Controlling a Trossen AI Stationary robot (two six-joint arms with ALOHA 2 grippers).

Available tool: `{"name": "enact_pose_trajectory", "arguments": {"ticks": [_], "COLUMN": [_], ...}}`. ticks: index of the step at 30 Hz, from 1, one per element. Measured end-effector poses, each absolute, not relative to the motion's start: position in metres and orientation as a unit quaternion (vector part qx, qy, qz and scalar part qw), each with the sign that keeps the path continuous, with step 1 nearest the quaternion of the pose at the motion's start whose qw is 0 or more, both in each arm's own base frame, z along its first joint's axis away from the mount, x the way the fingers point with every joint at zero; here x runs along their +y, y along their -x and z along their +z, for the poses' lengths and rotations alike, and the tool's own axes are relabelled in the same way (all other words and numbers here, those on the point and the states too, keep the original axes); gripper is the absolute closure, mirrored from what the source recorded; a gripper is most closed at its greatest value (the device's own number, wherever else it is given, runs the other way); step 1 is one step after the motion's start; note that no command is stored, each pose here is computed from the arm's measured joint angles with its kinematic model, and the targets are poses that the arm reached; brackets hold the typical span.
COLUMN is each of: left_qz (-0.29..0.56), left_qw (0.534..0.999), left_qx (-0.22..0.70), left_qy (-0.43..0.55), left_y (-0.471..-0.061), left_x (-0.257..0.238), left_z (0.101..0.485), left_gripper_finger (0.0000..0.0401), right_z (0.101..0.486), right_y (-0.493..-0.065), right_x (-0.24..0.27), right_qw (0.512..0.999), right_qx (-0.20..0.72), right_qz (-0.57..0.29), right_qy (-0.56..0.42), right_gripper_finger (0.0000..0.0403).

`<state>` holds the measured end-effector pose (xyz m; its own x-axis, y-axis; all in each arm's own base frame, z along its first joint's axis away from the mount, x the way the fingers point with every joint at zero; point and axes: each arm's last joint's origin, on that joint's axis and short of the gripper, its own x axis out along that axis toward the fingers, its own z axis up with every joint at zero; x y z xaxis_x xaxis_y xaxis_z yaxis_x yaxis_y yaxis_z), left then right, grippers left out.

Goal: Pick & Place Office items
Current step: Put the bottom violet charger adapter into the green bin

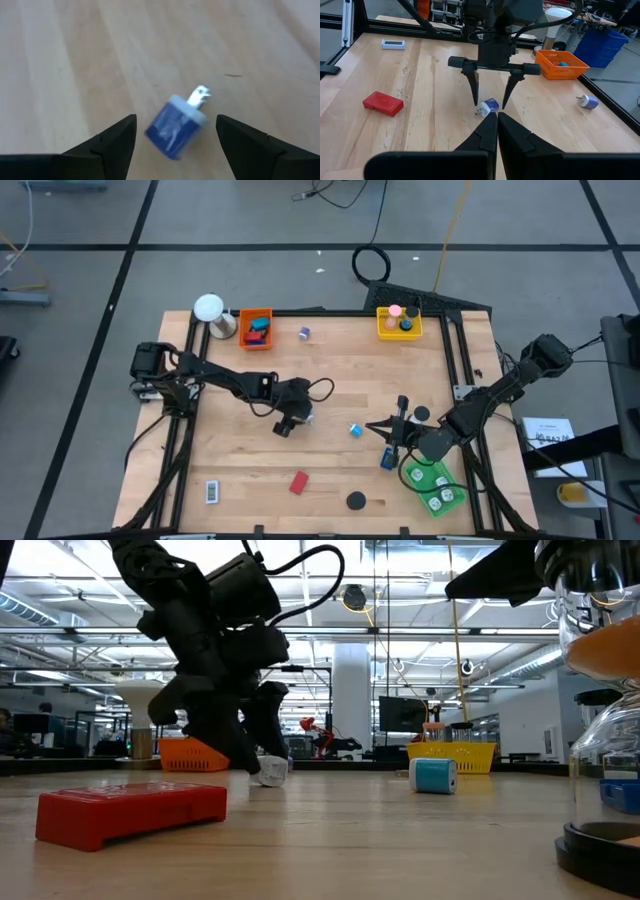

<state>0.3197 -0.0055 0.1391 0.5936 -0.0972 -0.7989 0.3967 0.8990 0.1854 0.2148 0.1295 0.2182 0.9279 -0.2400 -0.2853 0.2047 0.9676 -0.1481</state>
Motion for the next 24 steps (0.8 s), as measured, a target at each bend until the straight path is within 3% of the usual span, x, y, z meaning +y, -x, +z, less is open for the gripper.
{"name": "enact_pose_trajectory", "arguments": {"ticks": [10,20,24], "left_qz": [-0.167,-0.156,-0.145], "left_qw": [0.867,0.862,0.868], "left_qx": [0.435,0.461,0.457], "left_qy": [-0.177,-0.142,-0.125], "left_y": [-0.3185,-0.3147,-0.316], "left_x": [-0.0065,-0.0069,-0.0069], "left_z": [0.1342,0.1317,0.1325], "left_gripper_finger": [0.0136,0.0248,0.0264], "right_z": [0.2182,0.2187,0.2187], "right_y": [-0.2148,-0.215,-0.215], "right_x": [0.1295,0.1296,0.1297], "right_qw": [0.98,0.981,0.981], "right_qx": [0.152,0.15,0.15], "right_qz": [-0.113,-0.113,-0.113], "right_qy": [0.058,0.056,0.056], "right_gripper_finger": [0.0399,0.0399,0.0399]}}
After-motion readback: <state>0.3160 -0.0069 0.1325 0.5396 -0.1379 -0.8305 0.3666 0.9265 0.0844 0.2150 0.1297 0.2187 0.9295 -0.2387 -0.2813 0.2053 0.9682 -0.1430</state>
